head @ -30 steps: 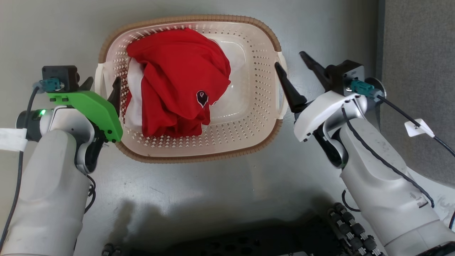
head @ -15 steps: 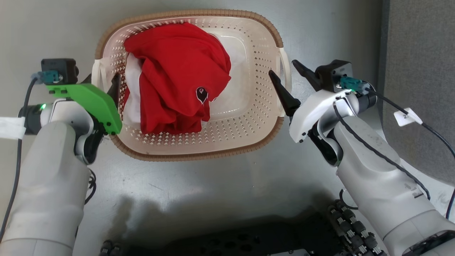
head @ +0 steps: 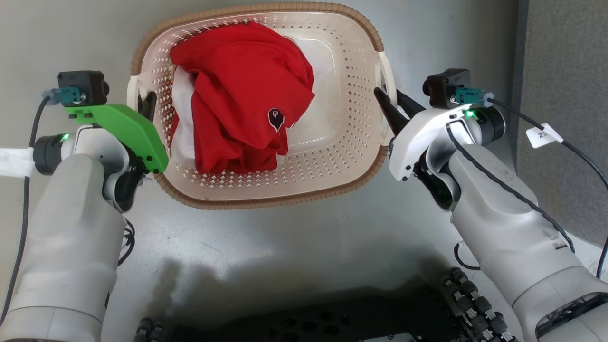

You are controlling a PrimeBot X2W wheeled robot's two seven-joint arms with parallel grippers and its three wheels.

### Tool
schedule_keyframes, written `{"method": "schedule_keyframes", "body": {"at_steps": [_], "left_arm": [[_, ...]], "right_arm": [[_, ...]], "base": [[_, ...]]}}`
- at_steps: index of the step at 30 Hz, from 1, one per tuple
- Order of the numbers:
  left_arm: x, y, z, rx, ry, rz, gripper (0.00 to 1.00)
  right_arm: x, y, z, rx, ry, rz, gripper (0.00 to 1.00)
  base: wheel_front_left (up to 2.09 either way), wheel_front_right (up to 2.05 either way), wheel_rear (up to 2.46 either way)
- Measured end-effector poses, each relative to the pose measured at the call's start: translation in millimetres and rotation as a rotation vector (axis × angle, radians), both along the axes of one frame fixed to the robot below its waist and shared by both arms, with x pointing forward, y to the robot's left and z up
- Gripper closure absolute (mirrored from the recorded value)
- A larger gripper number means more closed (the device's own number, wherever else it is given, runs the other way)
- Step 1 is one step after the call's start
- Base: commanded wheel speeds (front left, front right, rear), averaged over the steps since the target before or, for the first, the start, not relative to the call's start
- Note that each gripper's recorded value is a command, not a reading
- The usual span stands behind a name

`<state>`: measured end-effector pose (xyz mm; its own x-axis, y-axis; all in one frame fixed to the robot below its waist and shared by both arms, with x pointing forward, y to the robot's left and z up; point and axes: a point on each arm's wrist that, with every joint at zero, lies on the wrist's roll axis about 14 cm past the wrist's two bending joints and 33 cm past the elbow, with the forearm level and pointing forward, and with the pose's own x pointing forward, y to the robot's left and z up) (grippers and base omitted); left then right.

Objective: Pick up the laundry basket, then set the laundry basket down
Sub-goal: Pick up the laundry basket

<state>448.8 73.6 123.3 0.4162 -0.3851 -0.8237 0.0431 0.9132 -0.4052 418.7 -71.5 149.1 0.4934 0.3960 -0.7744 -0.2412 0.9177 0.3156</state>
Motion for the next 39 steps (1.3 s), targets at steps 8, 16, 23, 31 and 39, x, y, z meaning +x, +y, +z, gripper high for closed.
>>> {"method": "schedule_keyframes", "body": {"at_steps": [8, 16, 23, 31, 39], "left_arm": [[-1.7, -8.8, 6.1, -0.014, 0.011, 0.003, 1.0], [-2.9, -18.7, 22.9, -0.036, 0.024, 0.002, 1.0], [-5.4, -28.8, 42.3, -0.066, 0.063, -0.011, 1.0], [-5.3, -35.7, 69.7, -0.085, 0.084, -0.033, 1.0], [-0.2, -41.0, 104.3, -0.097, 0.062, -0.053, 1.0]], "right_arm": [[-3.0, -6.6, -0.1, -0.009, 0.037, -0.03, 1.0], [-2.9, -16.6, 8.8, -0.032, 0.076, -0.047, 1.0], [-4.3, -23.8, 23.6, -0.044, 0.109, -0.054, 1.0], [0.7, -28.3, 49.8, -0.052, 0.106, -0.061, 1.0], [4.5, -27.5, 81.8, -0.041, 0.079, -0.062, 1.0]], "base": [[0.0, 0.0, 0.0], [0.0, 0.0, 0.0], [0.0, 0.0, 0.0], [0.0, 0.0, 0.0], [0.0, 0.0, 0.0]]}}
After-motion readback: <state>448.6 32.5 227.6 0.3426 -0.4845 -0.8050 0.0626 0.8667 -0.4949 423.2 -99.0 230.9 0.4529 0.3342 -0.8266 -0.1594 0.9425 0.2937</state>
